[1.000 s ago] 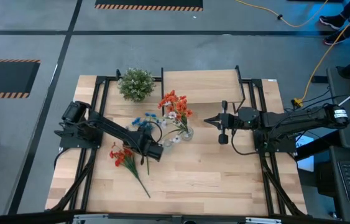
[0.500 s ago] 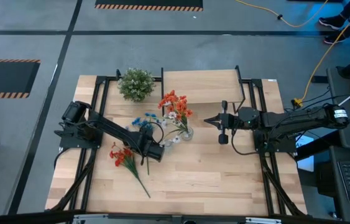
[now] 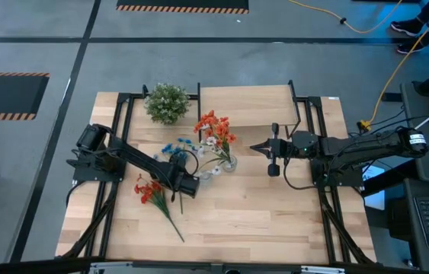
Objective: Pick and place flowers into a vace then onto a shelf
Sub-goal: Put the blue flowers into the bottom transparent vase
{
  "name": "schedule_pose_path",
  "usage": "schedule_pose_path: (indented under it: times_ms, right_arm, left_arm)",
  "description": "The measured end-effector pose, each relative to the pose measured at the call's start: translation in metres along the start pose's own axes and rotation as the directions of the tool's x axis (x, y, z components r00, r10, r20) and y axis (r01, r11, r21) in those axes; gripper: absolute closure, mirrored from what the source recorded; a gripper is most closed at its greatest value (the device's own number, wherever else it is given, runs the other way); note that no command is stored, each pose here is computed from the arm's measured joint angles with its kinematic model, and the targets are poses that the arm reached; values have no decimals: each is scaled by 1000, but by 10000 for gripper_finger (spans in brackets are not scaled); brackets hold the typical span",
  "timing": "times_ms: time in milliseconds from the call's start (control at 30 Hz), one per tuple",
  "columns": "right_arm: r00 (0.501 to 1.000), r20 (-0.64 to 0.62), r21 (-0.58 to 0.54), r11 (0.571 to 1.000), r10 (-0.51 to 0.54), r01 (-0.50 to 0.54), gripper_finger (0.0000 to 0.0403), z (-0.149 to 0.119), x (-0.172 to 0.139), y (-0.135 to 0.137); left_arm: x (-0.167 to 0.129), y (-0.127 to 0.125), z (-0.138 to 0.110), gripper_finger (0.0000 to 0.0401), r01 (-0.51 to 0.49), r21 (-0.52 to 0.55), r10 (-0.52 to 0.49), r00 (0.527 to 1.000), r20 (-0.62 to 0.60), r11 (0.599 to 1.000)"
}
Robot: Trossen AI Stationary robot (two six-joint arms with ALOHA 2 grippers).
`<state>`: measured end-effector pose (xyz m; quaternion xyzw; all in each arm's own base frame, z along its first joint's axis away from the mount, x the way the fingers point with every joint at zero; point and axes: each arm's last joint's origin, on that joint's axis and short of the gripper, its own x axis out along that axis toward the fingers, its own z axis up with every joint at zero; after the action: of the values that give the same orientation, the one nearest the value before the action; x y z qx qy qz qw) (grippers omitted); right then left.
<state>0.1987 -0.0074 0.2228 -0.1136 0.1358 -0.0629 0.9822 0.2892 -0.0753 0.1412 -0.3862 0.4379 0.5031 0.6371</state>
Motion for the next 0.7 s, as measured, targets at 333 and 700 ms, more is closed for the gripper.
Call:
schedule_pose_path:
  times_ms: [333, 700]
  right_arm:
    - [1000, 0, 0, 1000, 0, 0, 399, 0, 0, 0]
    - [1000, 0, 0, 1000, 0, 0, 399, 0, 0, 0]
  left_arm:
    - [1, 0, 1, 140, 7, -2, -7, 1000, 29, 1000]
    - [12, -2, -2, 199, -34, 13, 33, 999, 9, 999]
